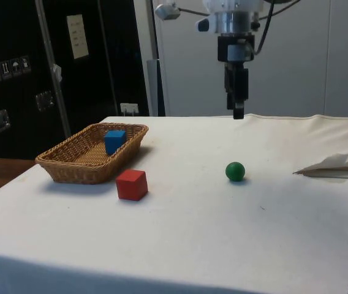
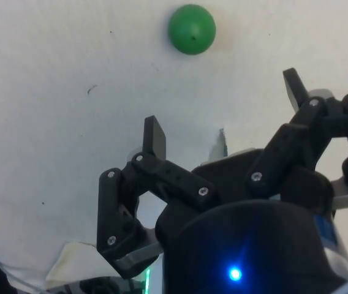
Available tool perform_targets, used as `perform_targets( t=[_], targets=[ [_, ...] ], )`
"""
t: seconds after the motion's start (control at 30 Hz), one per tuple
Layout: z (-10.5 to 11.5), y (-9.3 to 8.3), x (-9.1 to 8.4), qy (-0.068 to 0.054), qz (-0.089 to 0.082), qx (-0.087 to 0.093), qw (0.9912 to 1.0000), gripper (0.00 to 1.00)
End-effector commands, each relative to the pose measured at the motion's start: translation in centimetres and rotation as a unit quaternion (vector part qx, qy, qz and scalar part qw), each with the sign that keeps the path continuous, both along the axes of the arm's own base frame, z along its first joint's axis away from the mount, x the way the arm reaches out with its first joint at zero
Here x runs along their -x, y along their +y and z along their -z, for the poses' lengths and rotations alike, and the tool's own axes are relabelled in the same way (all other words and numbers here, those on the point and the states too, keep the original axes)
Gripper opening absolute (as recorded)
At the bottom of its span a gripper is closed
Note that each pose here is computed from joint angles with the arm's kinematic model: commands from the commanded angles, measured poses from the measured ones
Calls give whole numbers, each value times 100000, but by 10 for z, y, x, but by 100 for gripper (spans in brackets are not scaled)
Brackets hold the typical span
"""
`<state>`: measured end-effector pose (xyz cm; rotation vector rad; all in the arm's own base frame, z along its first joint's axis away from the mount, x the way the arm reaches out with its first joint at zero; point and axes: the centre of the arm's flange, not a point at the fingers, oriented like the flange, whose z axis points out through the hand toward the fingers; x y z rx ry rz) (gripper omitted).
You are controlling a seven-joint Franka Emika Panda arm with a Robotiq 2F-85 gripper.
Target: Place all non-red objects into the basket.
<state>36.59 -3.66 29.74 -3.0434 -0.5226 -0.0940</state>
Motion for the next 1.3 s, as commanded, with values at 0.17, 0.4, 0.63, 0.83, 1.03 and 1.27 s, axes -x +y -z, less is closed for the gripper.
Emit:
perform_targets(
  t=[0.17, 0.4, 0.63, 0.83, 1.03, 1.27],
  targets=[
    [15, -1, 13, -978, 13, -382, 99994, 100],
    [33, 4, 20, -1765, -159, -503, 99983, 100],
    [50, 10, 18, -2022, -108, 194, 99979, 100],
    [61, 12, 17, -2411, -80, 764, 99968, 100],
    [69, 13, 19, -2673, -50, 1232, 99957, 100],
    [76, 16, 20, -2750, -85, 1749, 99947, 100]
  ],
)
